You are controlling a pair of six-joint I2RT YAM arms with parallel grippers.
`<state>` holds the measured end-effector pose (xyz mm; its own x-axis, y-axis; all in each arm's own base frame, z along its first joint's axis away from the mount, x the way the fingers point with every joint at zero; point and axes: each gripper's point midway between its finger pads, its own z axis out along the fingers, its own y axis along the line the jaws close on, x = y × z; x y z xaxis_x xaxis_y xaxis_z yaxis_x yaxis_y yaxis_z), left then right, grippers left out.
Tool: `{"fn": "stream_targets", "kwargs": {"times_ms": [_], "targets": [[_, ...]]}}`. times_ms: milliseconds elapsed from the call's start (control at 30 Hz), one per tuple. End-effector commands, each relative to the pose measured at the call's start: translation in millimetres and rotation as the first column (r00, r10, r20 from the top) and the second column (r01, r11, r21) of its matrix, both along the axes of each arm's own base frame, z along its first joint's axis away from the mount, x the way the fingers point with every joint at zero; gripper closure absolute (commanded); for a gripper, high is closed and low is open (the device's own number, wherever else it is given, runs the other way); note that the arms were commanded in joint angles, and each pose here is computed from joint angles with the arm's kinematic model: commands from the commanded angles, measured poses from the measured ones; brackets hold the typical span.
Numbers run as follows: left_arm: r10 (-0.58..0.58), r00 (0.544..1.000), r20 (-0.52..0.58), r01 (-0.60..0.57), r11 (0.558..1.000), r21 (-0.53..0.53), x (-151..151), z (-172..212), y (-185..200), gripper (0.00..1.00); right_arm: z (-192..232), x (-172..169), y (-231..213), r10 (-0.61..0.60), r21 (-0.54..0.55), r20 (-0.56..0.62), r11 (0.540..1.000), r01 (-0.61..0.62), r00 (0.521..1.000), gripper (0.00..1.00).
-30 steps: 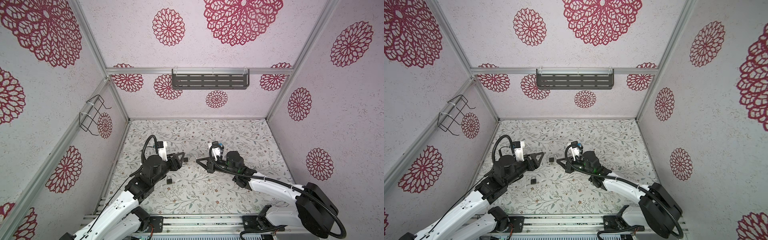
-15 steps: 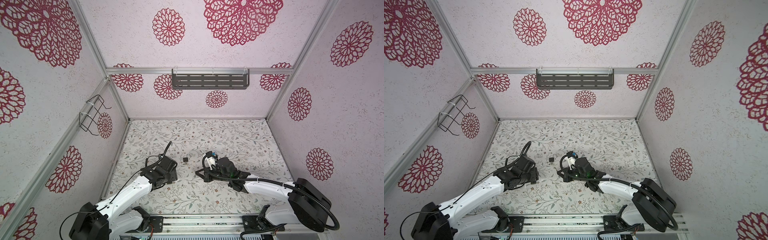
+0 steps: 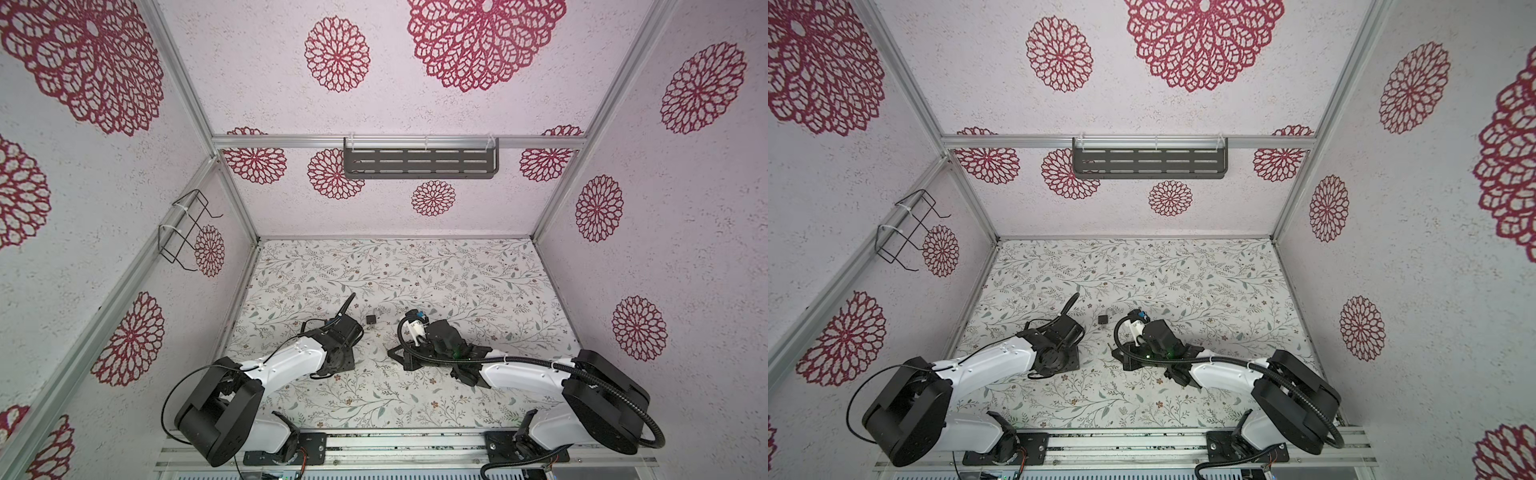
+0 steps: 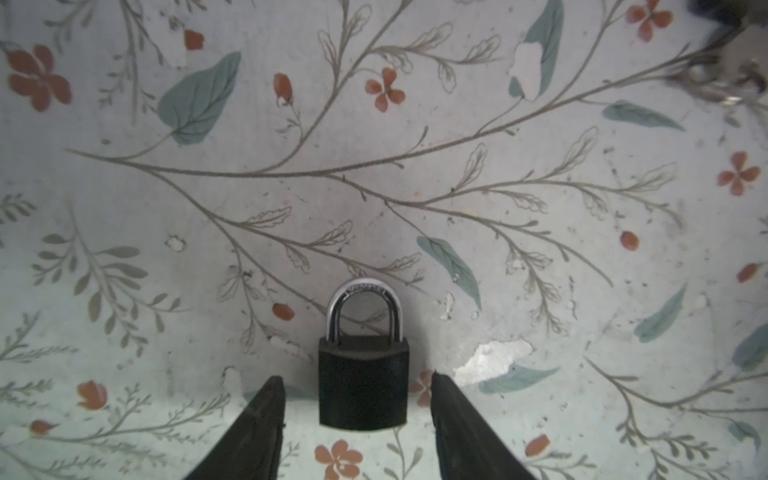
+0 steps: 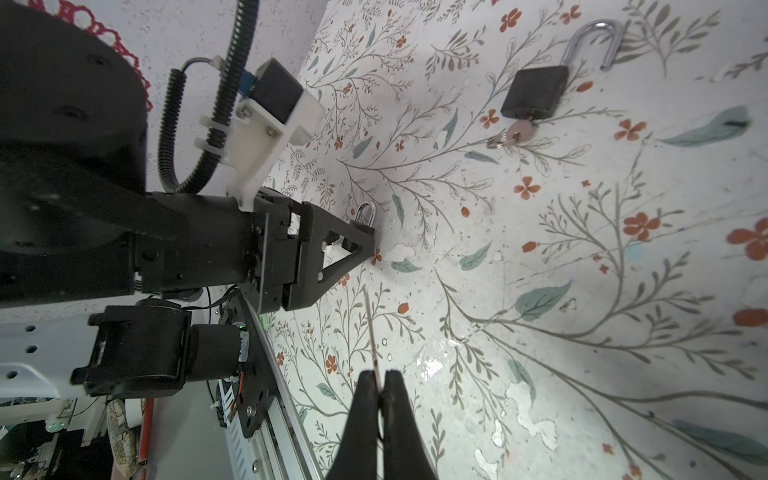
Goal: Unlock with the key
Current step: 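Close the left gripper on the black padlock while the right gripper draws back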
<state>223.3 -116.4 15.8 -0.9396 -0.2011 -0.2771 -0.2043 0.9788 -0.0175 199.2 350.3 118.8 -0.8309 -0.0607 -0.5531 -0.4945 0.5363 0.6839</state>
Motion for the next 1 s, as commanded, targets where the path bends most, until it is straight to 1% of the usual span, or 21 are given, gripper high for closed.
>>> {"fn": "stream_targets", "kwargs": {"times_ms": [0,300,467,567,733,867,967], "targets": [[0.004,1.0,0.019,-0.004,1.0,-0.02,8.7,0.6,-8.8,0.43,10.9,5.1,4.6,-0.008,0.035,0.03,0.999,0.007,1.0,1.0],[0.01,1.0,-0.002,-0.01,1.0,0.0,7.6,-10.1,-6.9,0.49,2.9,7.0,2.2,-0.025,0.004,0.017,1.0,0.025,1.0,1.0],[0.006,1.0,-0.012,-0.006,1.0,-0.01,7.8,-13.1,-10.0,0.55,3.7,8.1,1.5,-0.03,0.003,0.019,1.0,0.03,0.999,1.0],[0.0,1.0,-0.028,-0.001,1.0,-0.02,5.7,-16.9,-12.1,0.61,4.3,8.8,2.1,-0.031,0.003,0.02,1.0,0.031,0.999,1.0],[0.0,0.999,-0.045,-0.001,1.0,-0.028,0.0,-19.9,-11.9,0.64,3.8,9.2,1.9,-0.033,0.0,0.017,0.999,0.033,0.999,1.0],[0.0,0.999,-0.048,-0.001,1.0,-0.025,-2.9,-19.0,-9.8,0.69,4.9,10.2,2.7,-0.036,0.002,0.019,0.999,0.036,0.999,1.0],[0.007,0.999,-0.038,-0.008,1.0,-0.027,-2.7,-16.1,-8.6,0.74,5.8,10.7,3.4,-0.039,0.005,0.017,0.999,0.039,0.999,1.0]]}}
